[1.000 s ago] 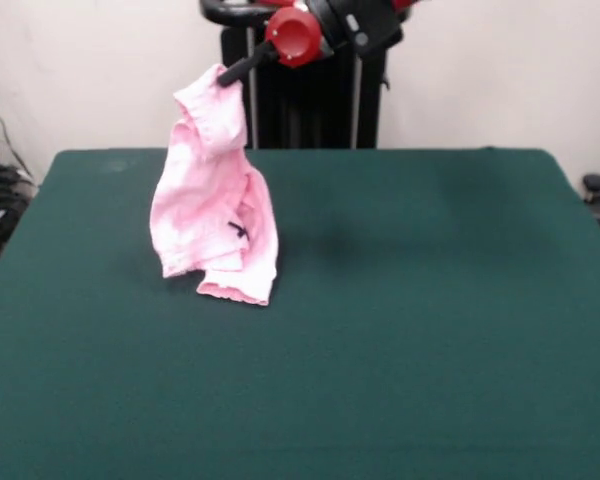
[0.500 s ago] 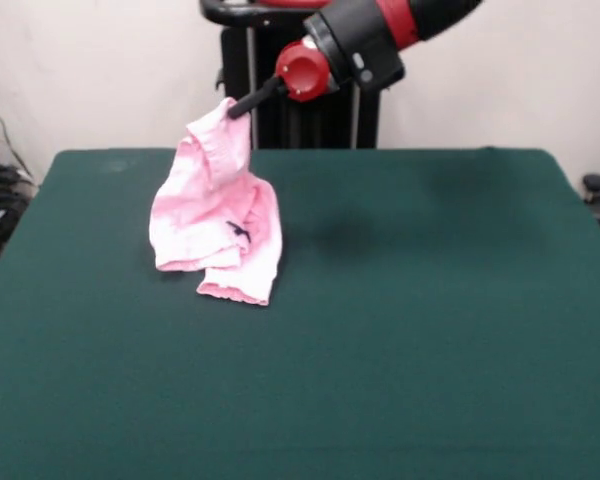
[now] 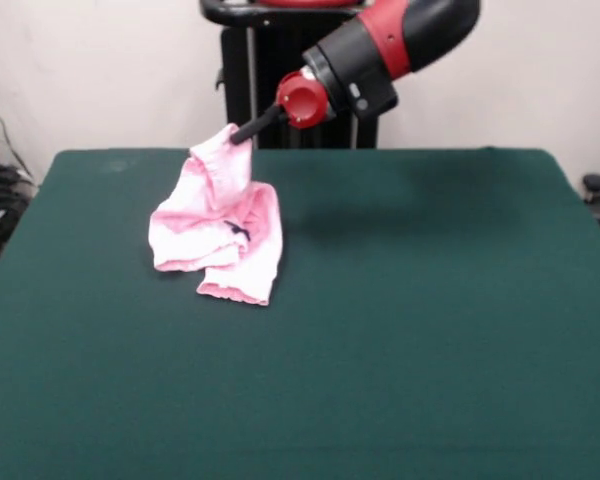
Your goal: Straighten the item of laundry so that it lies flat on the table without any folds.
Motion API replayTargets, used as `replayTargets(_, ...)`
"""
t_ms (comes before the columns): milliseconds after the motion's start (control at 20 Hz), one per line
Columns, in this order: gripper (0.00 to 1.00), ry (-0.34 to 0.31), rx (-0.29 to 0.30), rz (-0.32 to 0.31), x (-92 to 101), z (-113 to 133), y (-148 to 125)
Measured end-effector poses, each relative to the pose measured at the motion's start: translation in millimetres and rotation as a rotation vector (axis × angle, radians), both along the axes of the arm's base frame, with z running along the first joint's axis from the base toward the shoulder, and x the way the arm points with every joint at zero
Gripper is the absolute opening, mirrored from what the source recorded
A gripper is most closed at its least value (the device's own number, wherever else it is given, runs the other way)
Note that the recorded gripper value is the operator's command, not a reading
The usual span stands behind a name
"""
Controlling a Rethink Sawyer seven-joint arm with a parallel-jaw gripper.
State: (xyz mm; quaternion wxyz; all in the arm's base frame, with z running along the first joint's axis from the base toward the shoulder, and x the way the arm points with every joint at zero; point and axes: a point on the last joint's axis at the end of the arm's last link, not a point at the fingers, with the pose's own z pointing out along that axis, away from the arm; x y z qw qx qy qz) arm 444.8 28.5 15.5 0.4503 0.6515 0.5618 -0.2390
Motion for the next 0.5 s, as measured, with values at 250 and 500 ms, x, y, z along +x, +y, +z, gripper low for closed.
replayTargets(250,0.00,0.021,-0.005,-0.001,-8.8,-9,-8)
replayTargets(500,0.00,0.037,-0.010,-0.002,-16.5,-9,-12)
